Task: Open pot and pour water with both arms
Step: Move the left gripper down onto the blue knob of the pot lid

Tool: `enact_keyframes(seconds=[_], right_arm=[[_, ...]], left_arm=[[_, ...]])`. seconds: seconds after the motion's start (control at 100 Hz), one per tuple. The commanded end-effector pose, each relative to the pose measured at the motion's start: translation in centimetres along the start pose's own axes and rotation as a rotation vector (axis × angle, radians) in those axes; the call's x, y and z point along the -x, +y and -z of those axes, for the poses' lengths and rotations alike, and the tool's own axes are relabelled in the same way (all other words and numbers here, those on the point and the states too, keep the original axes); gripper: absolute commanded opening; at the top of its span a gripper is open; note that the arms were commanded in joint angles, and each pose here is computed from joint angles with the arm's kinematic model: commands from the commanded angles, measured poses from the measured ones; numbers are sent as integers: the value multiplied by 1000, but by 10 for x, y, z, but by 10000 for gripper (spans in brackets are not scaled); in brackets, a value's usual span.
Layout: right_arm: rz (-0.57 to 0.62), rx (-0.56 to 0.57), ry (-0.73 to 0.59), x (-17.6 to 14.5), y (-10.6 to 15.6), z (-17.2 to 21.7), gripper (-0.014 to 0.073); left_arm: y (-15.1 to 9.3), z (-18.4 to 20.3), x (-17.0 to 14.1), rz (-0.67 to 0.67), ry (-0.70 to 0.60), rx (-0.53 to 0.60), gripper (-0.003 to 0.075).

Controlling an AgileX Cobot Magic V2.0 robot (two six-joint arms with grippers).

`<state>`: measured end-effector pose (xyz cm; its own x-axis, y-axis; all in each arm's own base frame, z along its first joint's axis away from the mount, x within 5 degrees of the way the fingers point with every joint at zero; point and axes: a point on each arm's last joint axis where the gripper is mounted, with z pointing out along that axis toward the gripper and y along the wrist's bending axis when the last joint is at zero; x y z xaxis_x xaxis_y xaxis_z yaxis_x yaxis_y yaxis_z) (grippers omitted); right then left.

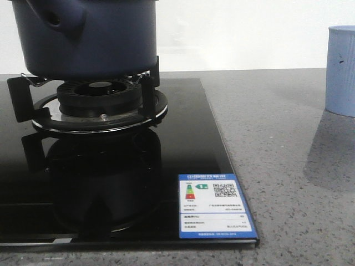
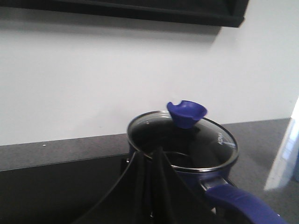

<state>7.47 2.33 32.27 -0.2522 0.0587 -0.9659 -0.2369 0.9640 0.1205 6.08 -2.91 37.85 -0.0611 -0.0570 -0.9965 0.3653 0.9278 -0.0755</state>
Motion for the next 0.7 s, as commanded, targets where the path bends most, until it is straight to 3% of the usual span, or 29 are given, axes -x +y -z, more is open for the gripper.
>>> enact_keyframes(seconds=[0.0, 0.16, 0.29, 0.39, 0.44, 0.51, 0.58, 0.64, 0.69], right_arm=[[26, 26, -26, 17, 2, -4, -61], [28, 60, 3, 16, 5, -9, -61], [29, 66, 4, 16, 5, -9, -45], [29, 66, 4, 16, 5, -9, 60], [29, 66, 4, 16, 5, -9, 160], [20, 70, 0, 17, 5, -9, 307], [10, 76, -1, 17, 6, -9, 430], [10, 76, -1, 17, 6, -9, 471], [10, 76, -1, 17, 6, -9, 474]], left_arm=[[-4, -7, 15, -32, -38, -60, -15], [-9, -17, 20, -20, -61, -135, -8], [-12, -26, 22, -13, -78, -168, 75], [-15, -35, 20, -10, -50, -197, 141], [-18, -40, 18, -9, -33, -214, 173], [-20, -47, 16, -7, -21, -231, 260], [-23, -55, 16, -4, -21, -244, 410], [-25, -62, 15, -1, -23, -246, 540], [-26, -69, 14, 1, -24, -241, 590]])
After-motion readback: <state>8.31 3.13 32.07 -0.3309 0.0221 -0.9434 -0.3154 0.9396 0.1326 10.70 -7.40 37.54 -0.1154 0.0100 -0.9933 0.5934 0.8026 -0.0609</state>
